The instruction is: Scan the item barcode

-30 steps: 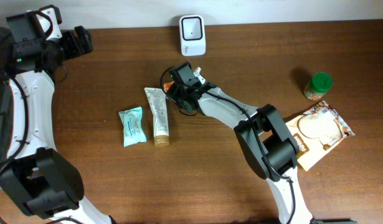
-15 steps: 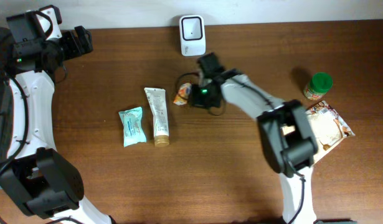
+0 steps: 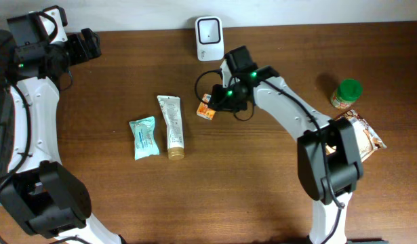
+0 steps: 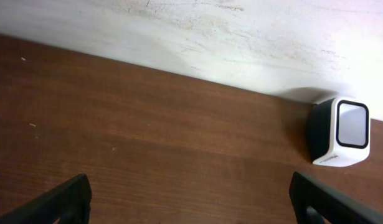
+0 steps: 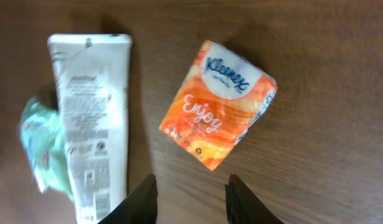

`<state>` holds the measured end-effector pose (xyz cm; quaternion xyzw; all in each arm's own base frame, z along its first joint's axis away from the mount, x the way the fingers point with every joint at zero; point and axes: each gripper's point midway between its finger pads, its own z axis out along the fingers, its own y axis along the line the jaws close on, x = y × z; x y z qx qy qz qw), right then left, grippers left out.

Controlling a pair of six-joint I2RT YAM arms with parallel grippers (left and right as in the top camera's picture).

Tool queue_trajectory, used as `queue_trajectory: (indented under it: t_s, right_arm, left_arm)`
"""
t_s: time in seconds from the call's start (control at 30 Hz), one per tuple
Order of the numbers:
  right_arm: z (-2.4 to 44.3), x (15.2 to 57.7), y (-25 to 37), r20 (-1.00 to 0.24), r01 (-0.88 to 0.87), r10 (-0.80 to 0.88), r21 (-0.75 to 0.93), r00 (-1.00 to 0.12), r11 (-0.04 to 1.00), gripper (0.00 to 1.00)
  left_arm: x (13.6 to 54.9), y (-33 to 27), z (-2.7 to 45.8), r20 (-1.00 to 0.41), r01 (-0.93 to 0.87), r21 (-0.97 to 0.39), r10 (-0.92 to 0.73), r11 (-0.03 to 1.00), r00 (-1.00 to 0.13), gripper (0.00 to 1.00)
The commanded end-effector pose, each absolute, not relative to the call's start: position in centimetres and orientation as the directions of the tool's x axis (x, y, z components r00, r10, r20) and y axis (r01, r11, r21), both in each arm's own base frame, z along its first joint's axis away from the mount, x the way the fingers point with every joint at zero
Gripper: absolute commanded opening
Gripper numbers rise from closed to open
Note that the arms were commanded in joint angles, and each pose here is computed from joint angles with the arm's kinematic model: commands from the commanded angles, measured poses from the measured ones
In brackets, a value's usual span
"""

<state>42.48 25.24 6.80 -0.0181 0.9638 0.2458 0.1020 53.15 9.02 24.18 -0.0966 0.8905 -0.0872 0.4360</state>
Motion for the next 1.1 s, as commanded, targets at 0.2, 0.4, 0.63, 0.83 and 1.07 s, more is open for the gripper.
queue_trajectory:
  t_s: [0.2, 0.4, 0.63, 0.83, 1.07]
  right_arm:
    - [2.3, 41.9, 25.0, -0.150, 0.124, 0.179, 0.318, -0.972, 0.940, 0.31]
    - [0.3, 42.2, 25.0, -0.140, 0.130, 0.179, 0.306, -0.974, 0.943, 0.30]
    - [0.0, 42.3, 25.1, -0.143, 0.128, 0.179, 0.310, -0.974, 0.942, 0.04]
    - [1.8, 42.0, 24.8, -0.159, 0.028, 0.076, 0.286, -0.984, 0.958, 0.04]
    - [9.0, 40.2, 21.5, -0.157, -0.194, -0.183, 0.058, -0.970, 0.979, 0.04]
  left_arm:
    - [53.3, 9.1, 24.2, -0.766, -0.090, -0.218, -0.228, 0.972, -0.602, 0.99]
    - [53.3, 9.1, 24.2, -0.766, -0.090, -0.218, -0.228, 0.972, -0.602, 0.99]
    - [53.3, 9.1, 24.2, -0.765, -0.090, -0.219, -0.228, 0.972, -0.602, 0.99]
    - [53.3, 9.1, 24.2, -0.766, -0.090, -0.218, -0.228, 0.972, -0.602, 0.99]
    - [53.3, 9.1, 24.2, -0.766, -0.090, -0.218, -0.228, 0.972, -0.601, 0.99]
